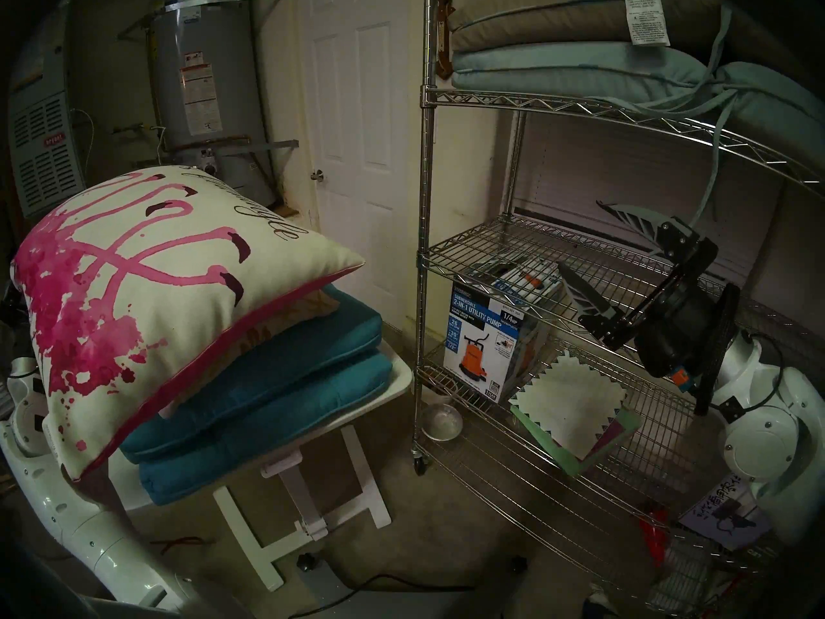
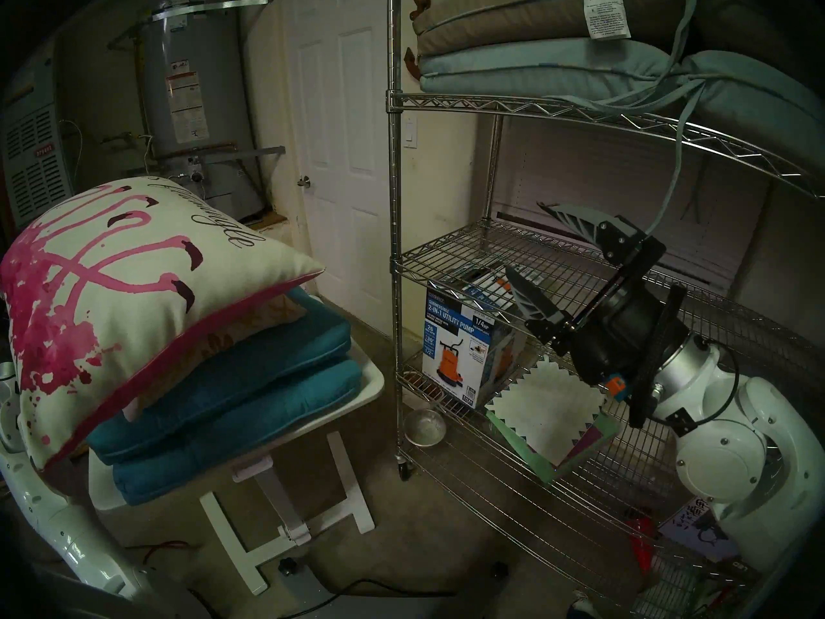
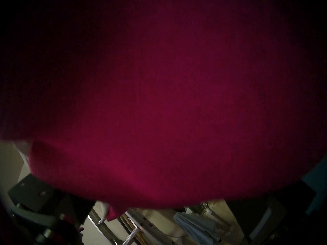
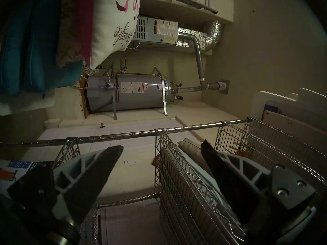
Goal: Take cushion off the shelf
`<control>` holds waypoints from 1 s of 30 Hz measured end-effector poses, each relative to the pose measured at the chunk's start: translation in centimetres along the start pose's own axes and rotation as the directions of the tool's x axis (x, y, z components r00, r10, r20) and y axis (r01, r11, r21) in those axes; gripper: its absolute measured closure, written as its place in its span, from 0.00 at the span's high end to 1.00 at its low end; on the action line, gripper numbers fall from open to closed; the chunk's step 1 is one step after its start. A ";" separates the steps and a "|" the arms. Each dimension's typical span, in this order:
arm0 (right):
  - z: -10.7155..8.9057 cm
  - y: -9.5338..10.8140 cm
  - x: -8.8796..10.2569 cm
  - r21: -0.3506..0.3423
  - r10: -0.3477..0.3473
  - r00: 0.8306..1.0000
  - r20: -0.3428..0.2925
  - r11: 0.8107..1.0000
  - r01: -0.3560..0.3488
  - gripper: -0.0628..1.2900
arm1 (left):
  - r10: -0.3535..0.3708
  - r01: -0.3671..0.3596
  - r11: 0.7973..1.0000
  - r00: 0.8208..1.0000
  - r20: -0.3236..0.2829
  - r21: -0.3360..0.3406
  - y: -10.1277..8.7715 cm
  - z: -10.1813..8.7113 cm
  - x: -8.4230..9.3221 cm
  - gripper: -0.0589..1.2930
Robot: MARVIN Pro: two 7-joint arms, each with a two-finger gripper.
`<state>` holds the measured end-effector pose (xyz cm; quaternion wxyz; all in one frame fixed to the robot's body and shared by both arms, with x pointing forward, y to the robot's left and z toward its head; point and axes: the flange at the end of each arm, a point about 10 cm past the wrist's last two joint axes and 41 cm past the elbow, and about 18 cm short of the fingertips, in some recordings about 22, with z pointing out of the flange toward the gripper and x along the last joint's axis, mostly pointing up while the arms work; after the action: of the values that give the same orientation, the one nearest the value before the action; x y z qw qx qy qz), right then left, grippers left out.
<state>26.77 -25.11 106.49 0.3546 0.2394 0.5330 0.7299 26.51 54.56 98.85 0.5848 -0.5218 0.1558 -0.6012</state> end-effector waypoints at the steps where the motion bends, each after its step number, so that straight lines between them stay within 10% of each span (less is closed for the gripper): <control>1: 0.0 0.0 0.0 0.001 0.000 1.000 -0.001 1.000 0.000 0.95 | 0.002 -0.002 1.000 1.000 0.006 0.003 -0.2 0.0 -0.2 0.92; 30: 0.7 -1.4 0.9 0.019 0.014 1.000 -0.001 1.000 -0.013 0.95 | 0.026 -0.030 0.999 0.996 0.089 0.045 -3.8 -1.2 -3.0 0.92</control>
<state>27.05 -23.75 105.32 0.3470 0.2459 0.5386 0.7273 22.82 57.62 100.05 0.6113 -0.5322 0.1231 -0.5727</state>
